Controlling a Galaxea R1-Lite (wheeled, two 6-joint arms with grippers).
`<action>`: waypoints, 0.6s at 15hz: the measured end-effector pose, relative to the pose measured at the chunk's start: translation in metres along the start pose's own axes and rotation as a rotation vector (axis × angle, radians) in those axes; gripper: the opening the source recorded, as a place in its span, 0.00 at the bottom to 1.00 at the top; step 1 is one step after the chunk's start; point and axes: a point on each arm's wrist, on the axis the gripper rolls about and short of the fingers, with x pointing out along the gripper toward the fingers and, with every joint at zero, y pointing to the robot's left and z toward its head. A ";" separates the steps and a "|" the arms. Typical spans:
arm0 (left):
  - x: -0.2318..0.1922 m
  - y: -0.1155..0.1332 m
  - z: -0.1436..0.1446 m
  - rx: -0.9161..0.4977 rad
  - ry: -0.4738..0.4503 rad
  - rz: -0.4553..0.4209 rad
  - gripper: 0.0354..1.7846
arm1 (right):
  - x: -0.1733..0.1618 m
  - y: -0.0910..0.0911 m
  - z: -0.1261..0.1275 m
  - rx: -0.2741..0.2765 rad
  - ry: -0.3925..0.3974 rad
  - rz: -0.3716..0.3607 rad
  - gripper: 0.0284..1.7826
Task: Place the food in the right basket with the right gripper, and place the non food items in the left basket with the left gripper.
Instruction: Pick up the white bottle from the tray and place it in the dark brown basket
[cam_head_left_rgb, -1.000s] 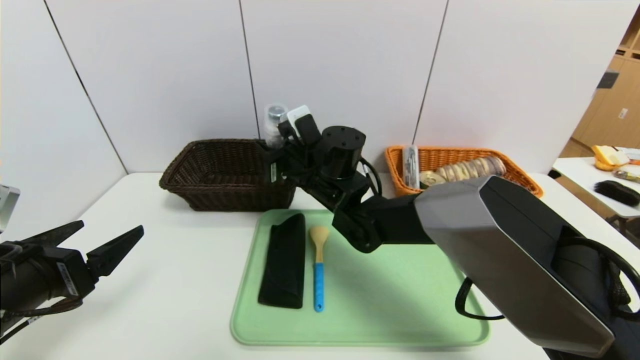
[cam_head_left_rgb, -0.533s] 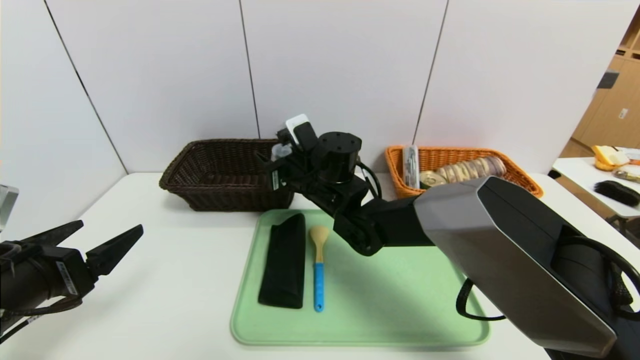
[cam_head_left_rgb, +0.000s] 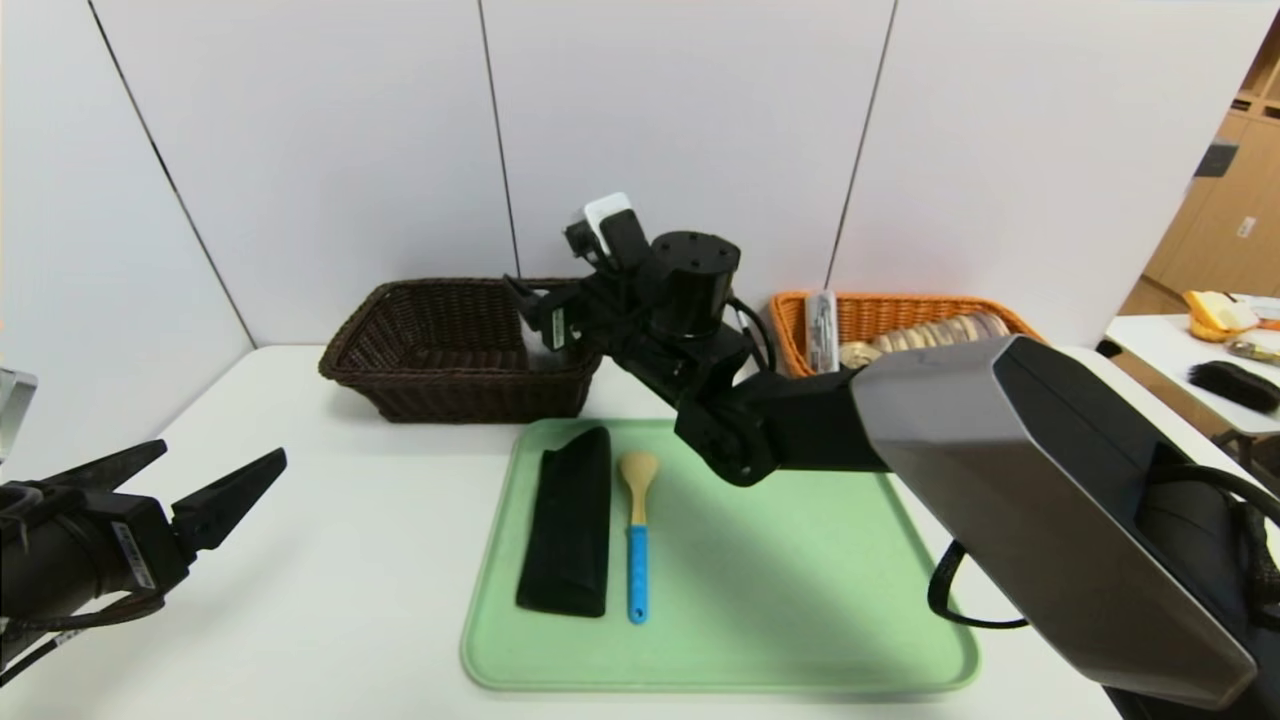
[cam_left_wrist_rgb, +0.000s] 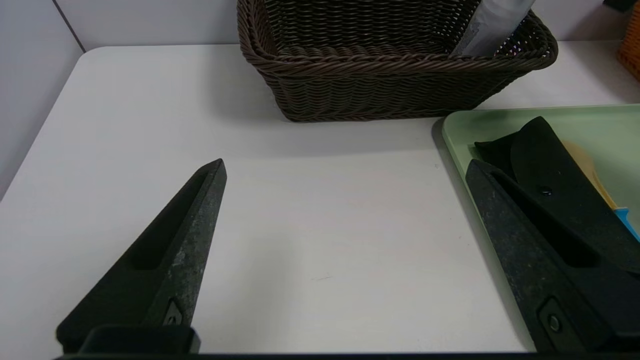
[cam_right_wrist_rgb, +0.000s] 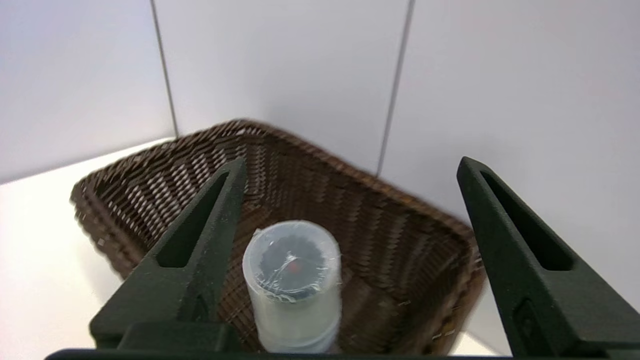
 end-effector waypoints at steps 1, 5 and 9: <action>0.000 0.000 0.000 -0.001 0.000 0.000 0.94 | -0.002 -0.009 0.011 -0.006 0.003 -0.015 0.84; 0.000 0.000 0.000 -0.008 -0.001 0.000 0.94 | -0.024 -0.068 0.060 -0.043 0.096 -0.134 0.89; 0.000 0.000 0.001 -0.003 -0.004 0.000 0.94 | -0.074 -0.155 0.087 -0.062 0.369 -0.371 0.92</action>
